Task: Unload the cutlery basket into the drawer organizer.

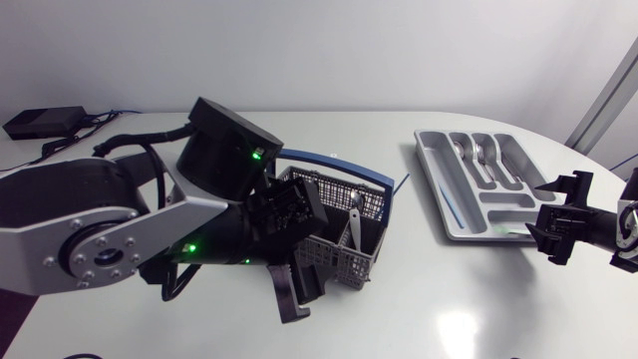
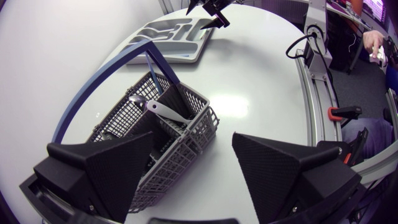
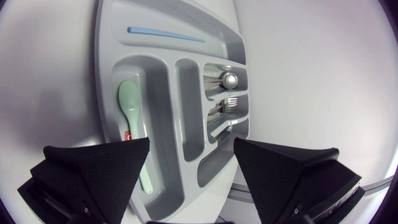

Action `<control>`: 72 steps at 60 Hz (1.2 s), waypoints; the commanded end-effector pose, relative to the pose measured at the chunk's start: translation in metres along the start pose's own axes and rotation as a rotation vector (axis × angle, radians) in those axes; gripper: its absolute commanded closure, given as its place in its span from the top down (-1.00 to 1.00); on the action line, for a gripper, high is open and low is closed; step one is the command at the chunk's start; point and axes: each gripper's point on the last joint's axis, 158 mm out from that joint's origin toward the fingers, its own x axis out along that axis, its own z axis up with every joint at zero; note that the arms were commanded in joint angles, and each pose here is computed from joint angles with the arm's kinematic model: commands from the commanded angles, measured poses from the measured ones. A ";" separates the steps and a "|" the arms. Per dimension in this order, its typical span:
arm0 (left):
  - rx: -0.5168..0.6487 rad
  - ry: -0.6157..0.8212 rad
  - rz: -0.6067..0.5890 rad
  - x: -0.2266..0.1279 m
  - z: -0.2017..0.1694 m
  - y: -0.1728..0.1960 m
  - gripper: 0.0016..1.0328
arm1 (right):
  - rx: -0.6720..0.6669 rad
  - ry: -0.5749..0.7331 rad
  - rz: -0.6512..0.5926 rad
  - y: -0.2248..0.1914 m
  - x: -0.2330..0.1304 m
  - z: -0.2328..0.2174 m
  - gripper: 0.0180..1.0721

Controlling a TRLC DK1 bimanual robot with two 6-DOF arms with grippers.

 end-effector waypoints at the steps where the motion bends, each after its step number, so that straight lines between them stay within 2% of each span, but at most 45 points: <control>1: -0.010 0.017 -0.028 0.006 -0.008 -0.010 0.72 | -0.011 -0.003 0.013 0.006 0.002 0.003 0.86; 13: -0.010 0.019 -0.027 0.010 -0.011 -0.010 0.72 | 0.041 -0.003 -0.024 -0.014 -0.017 0.009 0.86; 31: -0.028 -0.005 -0.030 0.031 -0.001 -0.008 0.72 | 0.325 -0.091 0.050 -0.030 -0.049 0.065 0.86; 53: -0.116 -0.087 0.025 0.066 0.013 0.023 0.71 | 0.529 -0.202 0.138 -0.016 -0.083 0.138 0.86; 62: -0.161 -0.105 0.046 0.077 0.015 0.039 0.71 | 0.632 -0.255 0.213 -0.001 -0.097 0.172 0.86; 72: -0.183 -0.109 0.029 0.085 0.016 0.047 0.71 | 0.654 -0.321 0.264 0.017 -0.112 0.208 0.85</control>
